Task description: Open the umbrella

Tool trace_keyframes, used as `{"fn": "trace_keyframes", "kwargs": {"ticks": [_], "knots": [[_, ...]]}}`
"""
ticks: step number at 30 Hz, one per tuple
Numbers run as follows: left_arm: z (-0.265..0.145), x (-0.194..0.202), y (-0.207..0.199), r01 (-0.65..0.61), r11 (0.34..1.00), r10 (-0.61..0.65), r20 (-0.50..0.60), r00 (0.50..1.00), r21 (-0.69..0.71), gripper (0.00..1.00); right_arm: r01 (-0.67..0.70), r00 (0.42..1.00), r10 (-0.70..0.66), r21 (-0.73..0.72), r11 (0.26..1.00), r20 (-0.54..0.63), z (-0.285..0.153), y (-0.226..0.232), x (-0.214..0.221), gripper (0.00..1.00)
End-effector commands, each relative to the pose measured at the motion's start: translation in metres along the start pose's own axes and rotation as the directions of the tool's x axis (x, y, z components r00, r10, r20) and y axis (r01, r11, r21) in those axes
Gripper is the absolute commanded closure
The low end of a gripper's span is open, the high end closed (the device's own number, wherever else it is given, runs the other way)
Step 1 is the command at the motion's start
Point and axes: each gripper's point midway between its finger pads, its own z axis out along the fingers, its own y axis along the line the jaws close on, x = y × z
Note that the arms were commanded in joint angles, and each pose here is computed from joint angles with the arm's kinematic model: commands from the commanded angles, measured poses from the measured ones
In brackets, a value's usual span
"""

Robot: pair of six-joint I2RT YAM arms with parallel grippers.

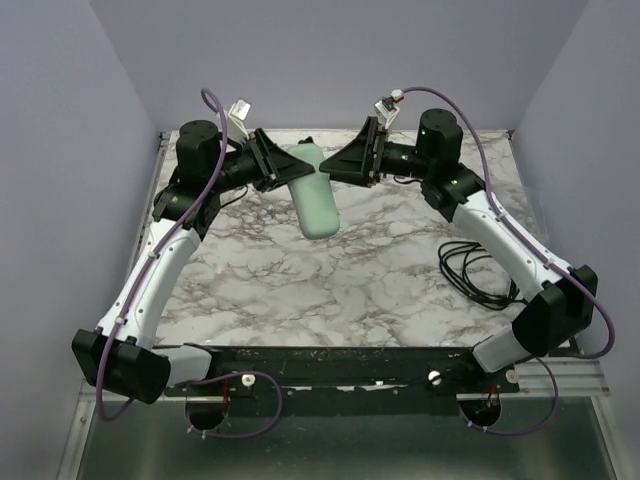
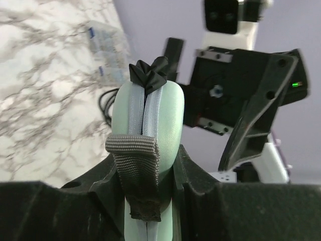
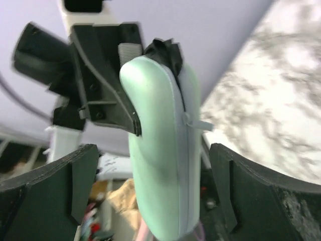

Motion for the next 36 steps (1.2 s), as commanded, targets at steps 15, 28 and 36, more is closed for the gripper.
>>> {"fn": "trace_keyframes", "kwargs": {"ticks": [15,28,36], "knots": [[-0.145,0.123,0.171,-0.293,0.746,0.245,-0.163,0.956,-0.598,1.0,0.158,0.953,-0.303,0.844,0.512,0.006,-0.158,-0.195,0.087,0.0],[-0.134,0.146,0.204,-0.239,0.764,0.145,-0.203,0.968,-0.599,1.0,0.053,0.963,-0.262,0.91,0.411,0.063,-0.197,-0.252,0.14,0.0],[-0.131,0.149,0.2,-0.241,0.783,0.145,-0.209,0.967,-0.573,1.0,-0.017,0.967,-0.218,0.888,0.46,0.132,-0.199,-0.262,0.164,0.0]]}}
